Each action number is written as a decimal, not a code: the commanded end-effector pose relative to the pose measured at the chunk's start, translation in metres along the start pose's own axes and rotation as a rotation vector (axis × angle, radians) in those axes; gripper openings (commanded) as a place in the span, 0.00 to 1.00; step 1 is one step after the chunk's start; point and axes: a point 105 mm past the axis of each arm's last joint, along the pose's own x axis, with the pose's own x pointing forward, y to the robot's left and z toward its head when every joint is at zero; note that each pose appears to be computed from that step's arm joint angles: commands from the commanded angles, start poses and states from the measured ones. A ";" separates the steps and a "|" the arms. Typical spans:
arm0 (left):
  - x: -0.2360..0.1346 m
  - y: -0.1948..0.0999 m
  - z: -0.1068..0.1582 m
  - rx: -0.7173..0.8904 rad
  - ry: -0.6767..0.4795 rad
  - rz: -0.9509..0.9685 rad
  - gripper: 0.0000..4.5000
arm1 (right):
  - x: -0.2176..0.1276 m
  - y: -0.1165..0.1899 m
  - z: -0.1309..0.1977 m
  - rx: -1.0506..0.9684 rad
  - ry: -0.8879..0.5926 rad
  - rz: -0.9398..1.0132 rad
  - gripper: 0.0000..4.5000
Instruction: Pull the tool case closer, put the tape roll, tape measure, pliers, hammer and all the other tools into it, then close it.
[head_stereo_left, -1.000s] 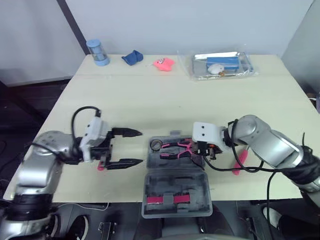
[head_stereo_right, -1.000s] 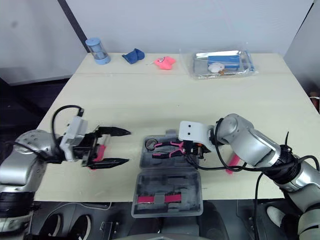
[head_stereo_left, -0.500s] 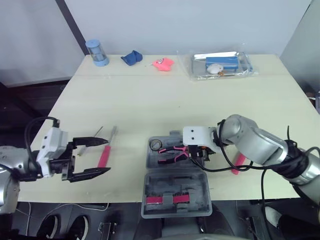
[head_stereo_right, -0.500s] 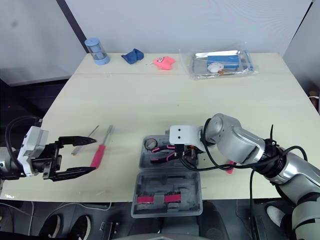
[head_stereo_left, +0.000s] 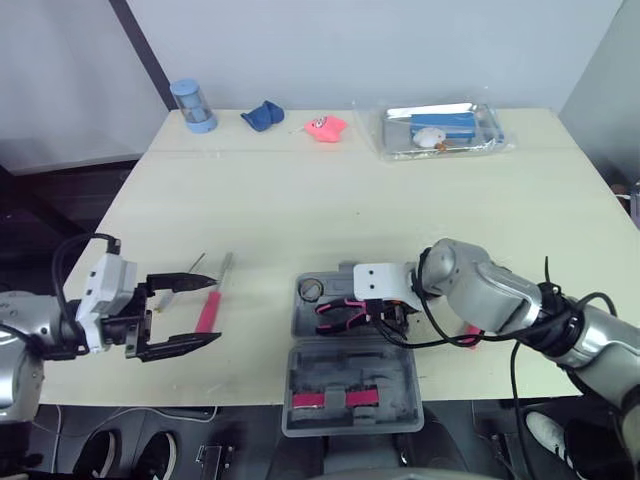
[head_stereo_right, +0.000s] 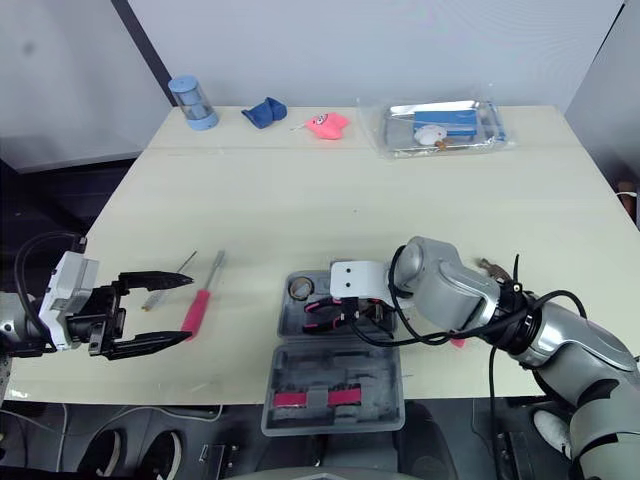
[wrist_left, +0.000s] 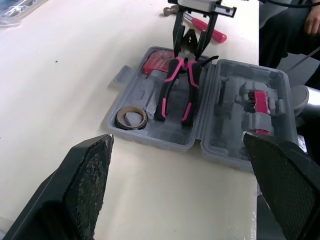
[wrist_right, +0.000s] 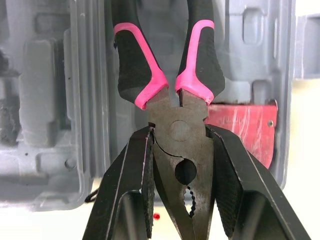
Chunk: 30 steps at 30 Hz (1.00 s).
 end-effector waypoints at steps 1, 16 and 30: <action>-0.001 0.000 0.005 0.027 -0.010 -0.019 0.98 | 0.000 -0.001 0.012 -0.030 -0.018 -0.020 0.23; -0.001 -0.001 0.005 0.024 -0.004 -0.025 0.98 | 0.018 0.001 0.028 -0.028 -0.049 -0.020 0.23; 0.002 -0.001 0.007 0.008 -0.029 -0.033 1.00 | 0.006 -0.007 0.023 -0.005 -0.085 -0.040 0.91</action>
